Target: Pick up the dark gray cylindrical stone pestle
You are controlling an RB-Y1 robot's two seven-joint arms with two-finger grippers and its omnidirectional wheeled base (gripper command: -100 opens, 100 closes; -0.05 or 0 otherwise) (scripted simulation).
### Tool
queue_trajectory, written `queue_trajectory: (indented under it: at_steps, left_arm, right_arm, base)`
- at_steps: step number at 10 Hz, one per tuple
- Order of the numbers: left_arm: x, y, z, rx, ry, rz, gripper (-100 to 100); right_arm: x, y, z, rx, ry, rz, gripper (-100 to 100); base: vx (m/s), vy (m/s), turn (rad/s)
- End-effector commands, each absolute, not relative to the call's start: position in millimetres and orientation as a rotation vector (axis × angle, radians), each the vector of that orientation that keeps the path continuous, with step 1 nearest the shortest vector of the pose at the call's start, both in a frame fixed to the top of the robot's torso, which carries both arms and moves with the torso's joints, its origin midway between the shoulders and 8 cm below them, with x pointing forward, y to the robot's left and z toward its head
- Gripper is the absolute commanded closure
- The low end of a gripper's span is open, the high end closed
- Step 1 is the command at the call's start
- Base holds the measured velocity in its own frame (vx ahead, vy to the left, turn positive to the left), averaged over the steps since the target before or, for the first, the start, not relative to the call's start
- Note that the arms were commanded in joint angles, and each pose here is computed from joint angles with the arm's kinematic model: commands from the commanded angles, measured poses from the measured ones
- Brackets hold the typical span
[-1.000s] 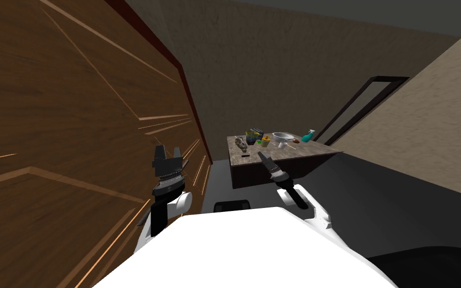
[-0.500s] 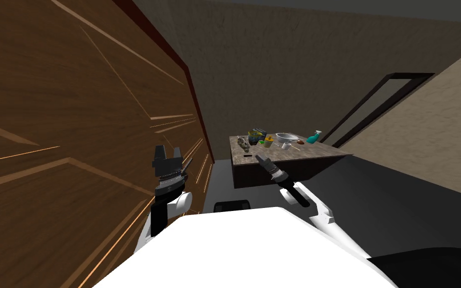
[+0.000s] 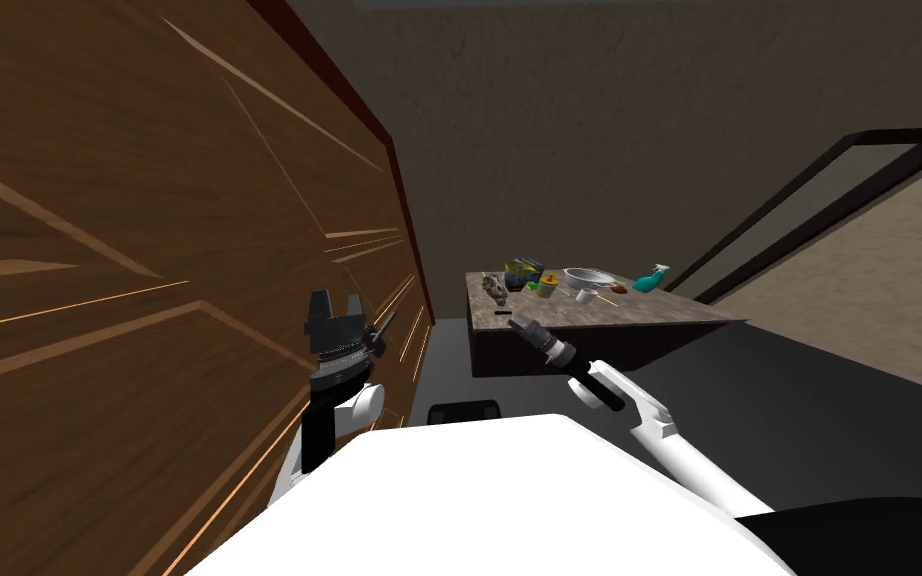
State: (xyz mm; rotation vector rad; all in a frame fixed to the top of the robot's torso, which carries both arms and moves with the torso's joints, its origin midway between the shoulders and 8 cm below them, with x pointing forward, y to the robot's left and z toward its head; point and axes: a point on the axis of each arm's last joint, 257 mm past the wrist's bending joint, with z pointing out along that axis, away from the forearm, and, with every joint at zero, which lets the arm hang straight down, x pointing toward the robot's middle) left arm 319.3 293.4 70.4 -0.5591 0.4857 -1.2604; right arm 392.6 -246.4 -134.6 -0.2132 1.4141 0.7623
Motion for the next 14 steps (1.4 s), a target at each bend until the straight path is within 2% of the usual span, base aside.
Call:
queue_trajectory:
  at_steps: [1, 9, 14]
  left_arm:
    - [319, 293, 70, -0.559, 0.486, -1.26, 0]
    - [319, 293, 70, -0.559, 0.486, -1.26, 0]
    - [319, 293, 70, -0.559, 0.486, -1.26, 0]
  right_arm:
    - [390, -248, -143, -0.264, 1.449, 0.747, -100]
    - [367, -283, -226, -0.544, 1.709, 0.634, -100]
    - [338, -333, -281, -0.718, 1.908, 0.54, -100]
  base:
    - [0.004, 0.015, 0.079]
    - [0.019, 0.016, 0.155]
    - [0.024, 0.014, 0.184]
